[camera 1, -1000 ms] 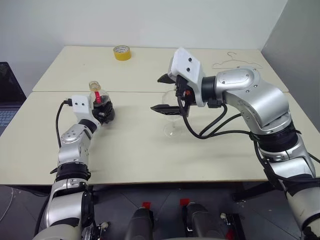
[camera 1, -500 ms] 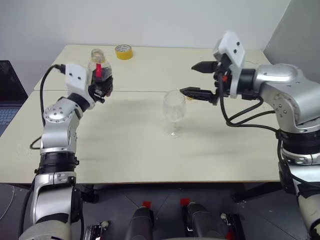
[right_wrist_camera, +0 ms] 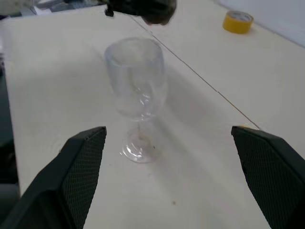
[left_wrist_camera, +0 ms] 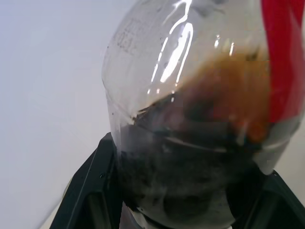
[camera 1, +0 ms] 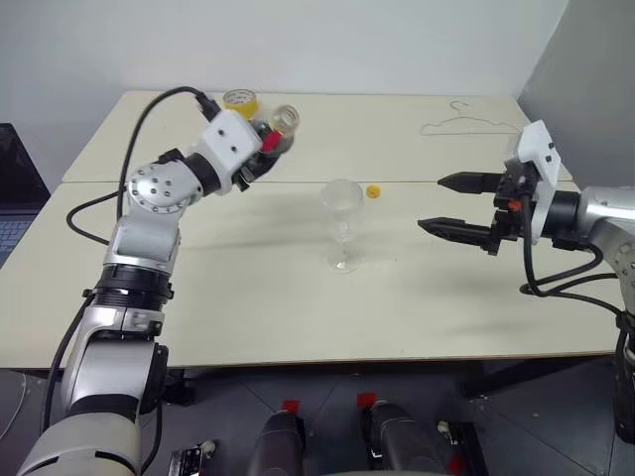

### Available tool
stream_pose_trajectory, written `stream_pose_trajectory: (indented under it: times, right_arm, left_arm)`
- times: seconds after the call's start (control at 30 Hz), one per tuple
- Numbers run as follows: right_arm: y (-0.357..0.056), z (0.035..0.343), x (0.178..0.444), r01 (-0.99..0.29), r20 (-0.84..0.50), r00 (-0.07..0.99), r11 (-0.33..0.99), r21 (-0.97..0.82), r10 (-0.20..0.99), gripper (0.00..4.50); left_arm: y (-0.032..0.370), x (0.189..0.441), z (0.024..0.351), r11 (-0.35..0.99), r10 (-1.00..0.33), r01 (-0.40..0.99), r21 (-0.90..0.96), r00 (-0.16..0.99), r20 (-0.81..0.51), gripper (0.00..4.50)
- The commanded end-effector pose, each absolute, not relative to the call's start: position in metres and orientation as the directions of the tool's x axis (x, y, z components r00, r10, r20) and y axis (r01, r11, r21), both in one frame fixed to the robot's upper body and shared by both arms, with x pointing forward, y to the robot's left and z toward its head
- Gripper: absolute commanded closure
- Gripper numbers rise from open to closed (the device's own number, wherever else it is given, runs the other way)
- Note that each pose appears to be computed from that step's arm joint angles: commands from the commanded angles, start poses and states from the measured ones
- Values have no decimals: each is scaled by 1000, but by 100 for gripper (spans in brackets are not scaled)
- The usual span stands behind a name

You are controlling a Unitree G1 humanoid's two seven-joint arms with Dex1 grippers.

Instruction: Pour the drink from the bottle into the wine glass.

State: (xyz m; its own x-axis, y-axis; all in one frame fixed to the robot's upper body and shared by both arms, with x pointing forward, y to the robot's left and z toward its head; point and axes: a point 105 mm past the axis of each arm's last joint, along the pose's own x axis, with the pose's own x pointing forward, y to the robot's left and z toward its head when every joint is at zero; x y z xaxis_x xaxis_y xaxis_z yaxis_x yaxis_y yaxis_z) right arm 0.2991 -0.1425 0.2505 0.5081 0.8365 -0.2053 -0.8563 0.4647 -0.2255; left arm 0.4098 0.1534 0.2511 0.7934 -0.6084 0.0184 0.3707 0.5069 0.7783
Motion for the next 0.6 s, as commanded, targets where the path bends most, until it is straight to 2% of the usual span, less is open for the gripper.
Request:
stream_pose_trajectory:
  times: [0.03, 0.6]
  right_arm:
    - [-141, 260, 292, -849, -150, 506, 459, -261, 850, 0]
    - [-131, 253, 290, -849, -119, 507, 472, -237, 853, 0]
  left_arm:
    - [140, 404, 274, 434, -650, 293, 852, 756, 71, 192]
    - [119, 404, 267, 256, -688, 182, 949, 725, 46, 192]
